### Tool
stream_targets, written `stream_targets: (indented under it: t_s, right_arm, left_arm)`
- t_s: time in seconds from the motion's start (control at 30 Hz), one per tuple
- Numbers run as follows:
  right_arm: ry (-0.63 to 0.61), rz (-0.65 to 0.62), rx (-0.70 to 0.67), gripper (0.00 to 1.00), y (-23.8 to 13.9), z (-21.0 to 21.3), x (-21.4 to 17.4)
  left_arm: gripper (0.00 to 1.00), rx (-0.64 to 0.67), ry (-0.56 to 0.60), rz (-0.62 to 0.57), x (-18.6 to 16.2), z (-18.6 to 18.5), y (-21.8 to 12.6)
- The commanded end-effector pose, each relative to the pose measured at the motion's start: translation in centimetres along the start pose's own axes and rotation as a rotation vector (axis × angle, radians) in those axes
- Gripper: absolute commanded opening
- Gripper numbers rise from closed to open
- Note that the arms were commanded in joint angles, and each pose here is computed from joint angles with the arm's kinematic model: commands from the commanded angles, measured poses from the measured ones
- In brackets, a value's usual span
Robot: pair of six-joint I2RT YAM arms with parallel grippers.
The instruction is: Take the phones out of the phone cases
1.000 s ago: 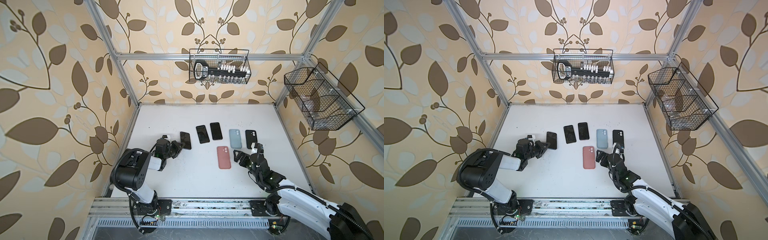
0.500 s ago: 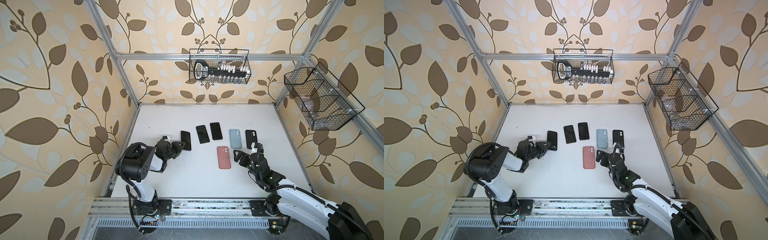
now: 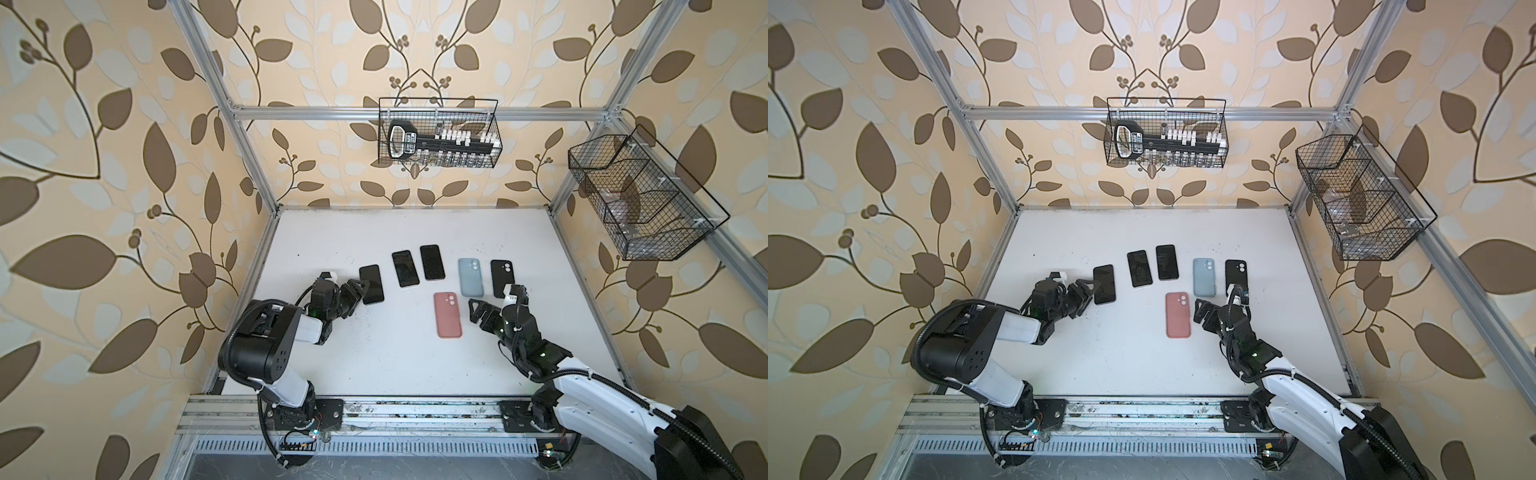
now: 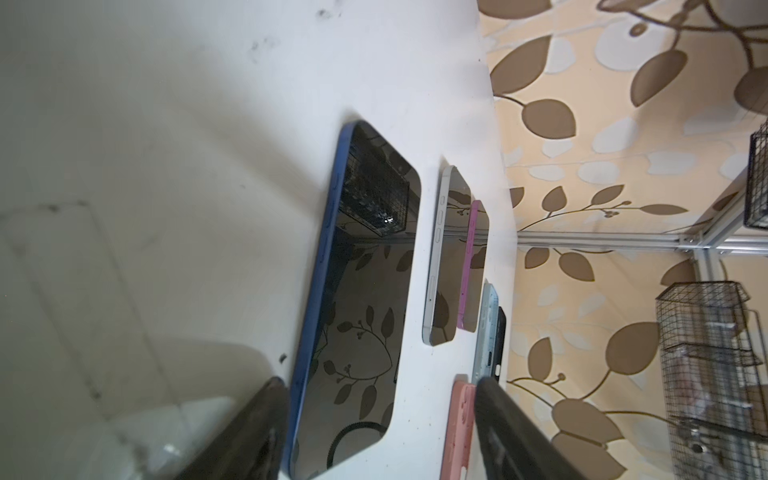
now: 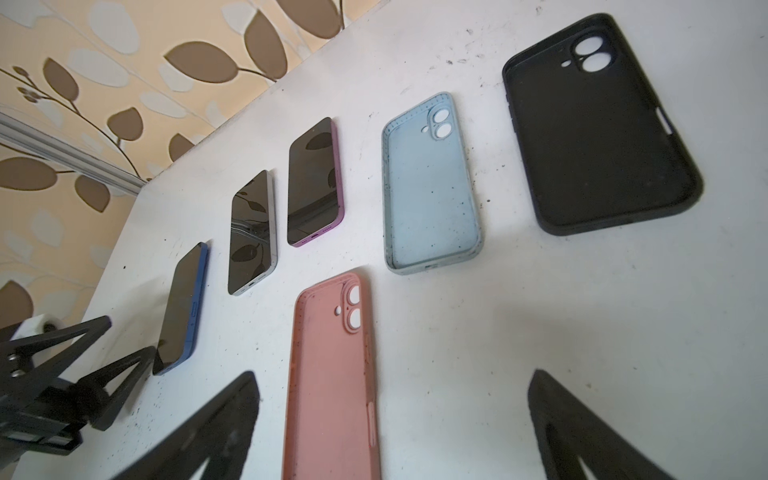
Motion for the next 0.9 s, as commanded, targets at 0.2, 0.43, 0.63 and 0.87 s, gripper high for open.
stream_targets:
  t_s: [0.2, 0.43, 0.63, 0.87]
  right_arm:
    - [-0.149, -0.109, 0.043, 1.00, -0.2, 1.8, 5.7]
    - [-0.295, -0.168, -0.001, 1.00, -0.2, 2.0, 9.5]
    - [-0.418, -0.257, -0.166, 1.00, 0.0, 1.0, 10.9]
    - [-0.552, -0.277, -0.132, 1.00, 1.6, -1.4, 10.3]
  left_arm:
    - [0.99, 0.284, 0.311, -0.228, 4.0, -4.1, -6.6]
    - [0.99, 0.579, 0.603, -0.474, 6.8, -4.3, -10.4]
    - [0.99, 0.667, 0.761, -0.568, 7.0, -2.5, -9.8]
    - [0.99, 0.743, 0.889, -0.573, 7.3, 0.1, -7.4]
Point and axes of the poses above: each gripper's point midway between its finger pads, its own y axis out along the fingers, its own z axis along the line the jaws close on, x = y × z, the point moved 8 cm from there along -y, back along the fingers, and after that the axes turned 7 degrees about y, right-handed, at the moved point
